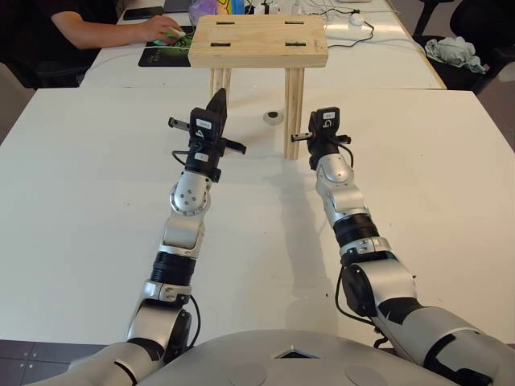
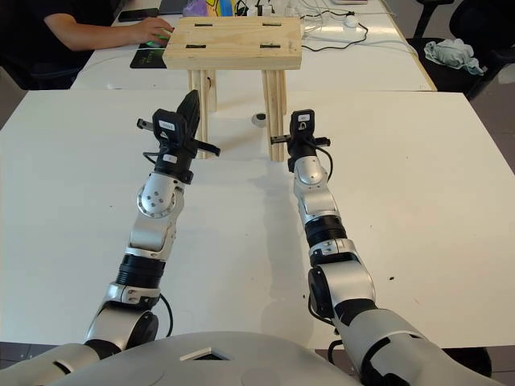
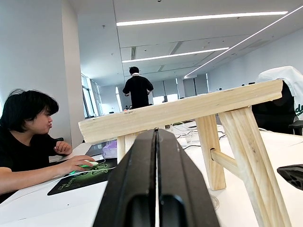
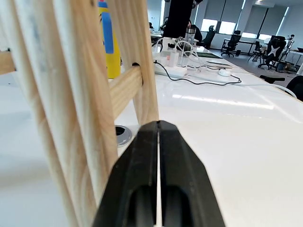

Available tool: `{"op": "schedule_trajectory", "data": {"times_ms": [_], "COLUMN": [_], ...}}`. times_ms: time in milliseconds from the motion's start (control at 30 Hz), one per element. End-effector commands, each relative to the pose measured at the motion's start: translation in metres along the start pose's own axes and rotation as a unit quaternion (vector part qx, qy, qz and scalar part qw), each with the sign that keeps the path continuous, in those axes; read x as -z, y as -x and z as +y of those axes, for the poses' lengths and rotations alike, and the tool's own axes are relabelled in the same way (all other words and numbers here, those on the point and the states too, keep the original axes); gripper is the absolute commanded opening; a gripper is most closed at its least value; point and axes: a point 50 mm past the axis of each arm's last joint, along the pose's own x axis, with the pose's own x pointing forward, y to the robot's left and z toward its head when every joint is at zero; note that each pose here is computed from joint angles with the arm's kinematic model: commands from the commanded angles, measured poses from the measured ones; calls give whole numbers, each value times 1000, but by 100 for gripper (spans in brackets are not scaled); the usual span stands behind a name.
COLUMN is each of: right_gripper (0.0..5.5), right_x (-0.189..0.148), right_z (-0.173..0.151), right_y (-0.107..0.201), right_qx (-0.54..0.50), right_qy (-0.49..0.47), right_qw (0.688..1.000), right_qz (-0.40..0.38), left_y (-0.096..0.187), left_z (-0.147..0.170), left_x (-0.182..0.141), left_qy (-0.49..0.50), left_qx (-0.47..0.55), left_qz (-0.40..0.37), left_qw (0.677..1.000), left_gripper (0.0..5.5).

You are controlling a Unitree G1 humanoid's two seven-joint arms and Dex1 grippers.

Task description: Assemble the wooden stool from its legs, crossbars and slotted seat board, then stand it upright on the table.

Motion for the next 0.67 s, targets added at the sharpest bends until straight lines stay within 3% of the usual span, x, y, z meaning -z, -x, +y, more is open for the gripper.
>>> {"op": "schedule_trajectory", "data": {"times_ms": [33,667], "right_gripper": [4,4], "right_x": [-6,-4], "right_z": [5,7], "right_y": [0,1], "right_qx": [-15,-19], "right_qy": [4,-2], "right_qw": [1000,1000], "right_qz": [-17,-13], "left_y": [-1,-2], "left_z": [5,4], "left_x": [5,7], "left_qy": [-11,-17], "left_qx": [-21,-14], "left_qz": [18,27], "left_qw": [1000,999], "left_gripper": [0,0]}}
